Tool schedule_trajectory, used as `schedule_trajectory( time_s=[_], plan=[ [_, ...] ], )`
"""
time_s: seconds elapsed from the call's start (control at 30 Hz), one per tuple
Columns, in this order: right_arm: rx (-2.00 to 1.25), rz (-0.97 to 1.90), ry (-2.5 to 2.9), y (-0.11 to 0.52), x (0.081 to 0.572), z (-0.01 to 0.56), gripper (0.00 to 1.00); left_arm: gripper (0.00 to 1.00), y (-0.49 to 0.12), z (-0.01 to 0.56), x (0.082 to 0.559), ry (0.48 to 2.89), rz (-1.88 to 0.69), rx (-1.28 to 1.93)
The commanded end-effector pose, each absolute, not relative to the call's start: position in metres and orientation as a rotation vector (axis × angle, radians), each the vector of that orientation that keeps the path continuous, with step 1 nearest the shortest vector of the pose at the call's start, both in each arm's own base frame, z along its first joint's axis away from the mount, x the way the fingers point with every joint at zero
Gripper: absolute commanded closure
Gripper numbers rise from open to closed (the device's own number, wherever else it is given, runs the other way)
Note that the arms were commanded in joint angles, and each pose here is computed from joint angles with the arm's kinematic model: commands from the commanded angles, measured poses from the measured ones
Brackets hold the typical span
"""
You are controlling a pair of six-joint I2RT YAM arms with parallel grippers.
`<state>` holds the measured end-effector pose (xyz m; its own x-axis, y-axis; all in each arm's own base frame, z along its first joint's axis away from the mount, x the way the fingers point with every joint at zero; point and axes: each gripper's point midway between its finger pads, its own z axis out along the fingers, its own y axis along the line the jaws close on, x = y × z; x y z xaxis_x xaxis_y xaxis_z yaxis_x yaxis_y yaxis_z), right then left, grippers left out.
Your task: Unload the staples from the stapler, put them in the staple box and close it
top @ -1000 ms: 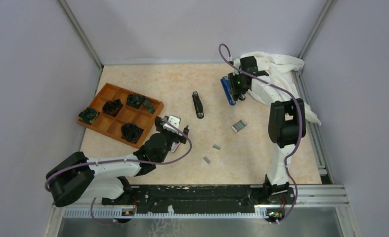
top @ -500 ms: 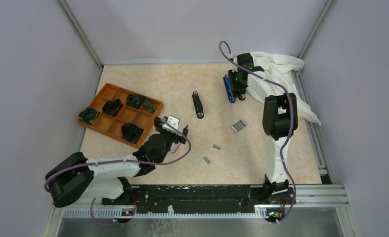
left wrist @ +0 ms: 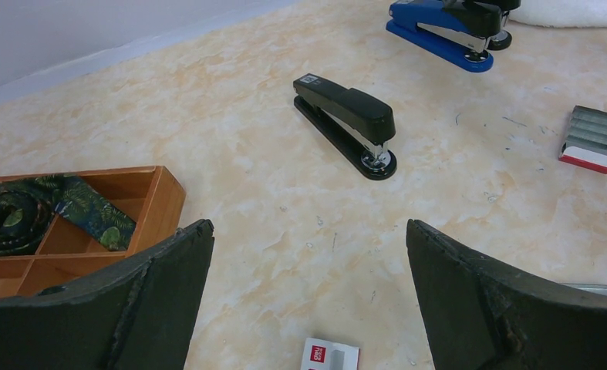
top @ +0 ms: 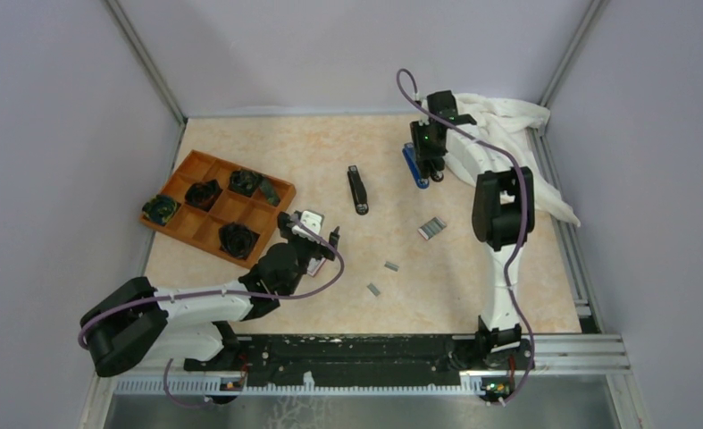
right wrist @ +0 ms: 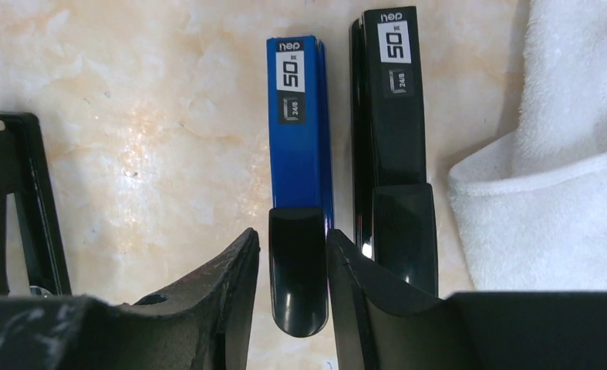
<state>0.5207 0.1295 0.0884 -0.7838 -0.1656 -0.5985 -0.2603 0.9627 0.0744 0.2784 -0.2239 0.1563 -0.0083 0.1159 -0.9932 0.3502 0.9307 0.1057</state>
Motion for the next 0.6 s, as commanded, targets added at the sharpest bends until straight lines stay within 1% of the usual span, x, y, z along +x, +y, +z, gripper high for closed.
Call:
schedule_trajectory(
  time_s=[0.0, 0.1, 0.3, 0.4, 0.57],
  plan=[
    [-0.286, 0.238, 2.367, 0.142, 0.543, 0.129, 0.6, 0.01, -0.223, 0.167, 0.278, 1.545, -0.222, 0.341],
    [-0.291, 0.25, 2.363, 0.144, 0.542, 0.134, 0.6, 0.01, -0.223, 0.167, 0.278, 1.544, -0.222, 0.341],
    [-0.34, 0.341, 2.291, 0.155, 0.53, 0.166, 0.59, 0.01, -0.223, 0.167, 0.277, 1.544, -0.223, 0.34],
    [-0.427, 0.461, 2.229, 0.17, 0.513, 0.183, 0.59, 0.01, -0.223, 0.167, 0.277, 1.544, -0.223, 0.34],
    [-0.633, 0.727, 2.08, 0.203, 0.472, 0.212, 0.59, 0.01, -0.222, 0.167, 0.277, 1.541, -0.225, 0.337]
  ],
)
